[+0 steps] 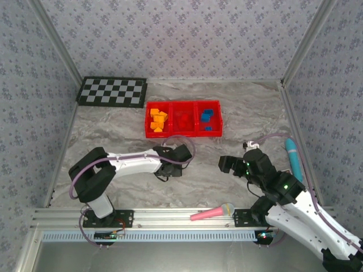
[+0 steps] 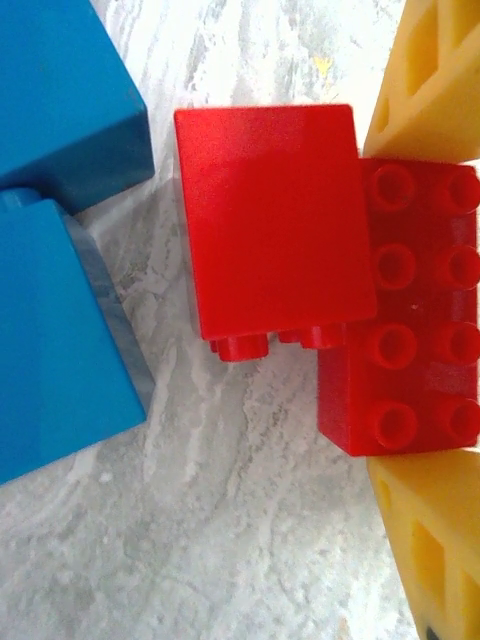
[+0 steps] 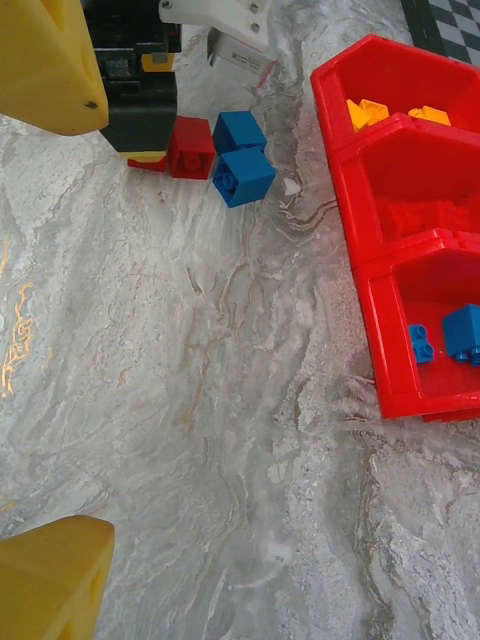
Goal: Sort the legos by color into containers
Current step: Pick up the lego from the middle-left of the table.
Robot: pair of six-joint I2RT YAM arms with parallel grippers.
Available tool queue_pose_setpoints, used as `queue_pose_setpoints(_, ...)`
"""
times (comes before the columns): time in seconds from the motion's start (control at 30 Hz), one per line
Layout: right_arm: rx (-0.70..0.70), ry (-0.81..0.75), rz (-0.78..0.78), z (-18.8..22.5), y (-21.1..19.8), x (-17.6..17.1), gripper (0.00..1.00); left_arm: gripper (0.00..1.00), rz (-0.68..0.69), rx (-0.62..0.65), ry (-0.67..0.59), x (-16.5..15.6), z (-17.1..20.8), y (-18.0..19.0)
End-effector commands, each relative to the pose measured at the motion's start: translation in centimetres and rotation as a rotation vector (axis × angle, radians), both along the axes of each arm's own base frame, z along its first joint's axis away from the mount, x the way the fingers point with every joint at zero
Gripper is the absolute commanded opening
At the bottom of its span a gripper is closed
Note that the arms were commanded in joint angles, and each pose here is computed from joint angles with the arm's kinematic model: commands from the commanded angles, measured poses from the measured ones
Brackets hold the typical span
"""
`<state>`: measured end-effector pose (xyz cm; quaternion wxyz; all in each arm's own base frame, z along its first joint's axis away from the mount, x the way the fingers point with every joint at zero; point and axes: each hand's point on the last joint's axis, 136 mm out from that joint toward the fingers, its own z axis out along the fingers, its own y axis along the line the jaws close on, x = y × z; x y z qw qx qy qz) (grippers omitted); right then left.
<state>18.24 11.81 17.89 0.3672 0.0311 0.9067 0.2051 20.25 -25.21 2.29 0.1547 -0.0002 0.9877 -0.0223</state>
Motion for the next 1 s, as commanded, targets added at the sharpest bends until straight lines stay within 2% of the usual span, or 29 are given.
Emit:
queue_pose_setpoints(0.0,-0.019,0.010,0.009,-0.4,-0.2,-0.2,1.00,0.80,0.038,0.030,0.051,-0.7,-1.9,1.4)
queue_pose_setpoints(0.07,-0.021,0.012,0.009,-0.4,-0.2,-0.2,1.00,0.84,0.043,0.031,0.054,-0.8,-2.0,1.6)
queue_pose_setpoints(0.13,-0.021,0.013,0.008,-0.5,-0.2,-0.2,1.00,0.83,0.044,0.027,0.055,-0.8,-2.1,1.6)
queue_pose_setpoints(0.27,-0.015,0.012,0.008,-0.5,-0.2,-0.2,1.00,0.71,0.036,0.009,0.056,-0.7,-2.1,1.2)
queue_pose_setpoints(0.43,-0.018,0.001,0.003,-0.9,-0.4,-0.1,1.00,0.47,0.027,0.005,0.052,-0.6,-1.3,0.9)
queue_pose_setpoints(0.57,-0.018,-0.013,0.003,-0.6,-0.5,0.0,1.00,0.37,0.030,-0.036,-0.007,-0.2,0.9,0.9)
queue_pose_setpoints(0.77,-0.011,-0.035,-0.001,0.2,-0.5,0.3,1.00,0.32,0.018,-0.089,-0.129,0.6,5.6,1.0)
queue_pose_setpoints(0.97,-0.001,-0.033,-0.011,0.1,-0.5,0.5,1.00,0.32,-0.013,-0.081,-0.212,1.7,8.3,1.3)
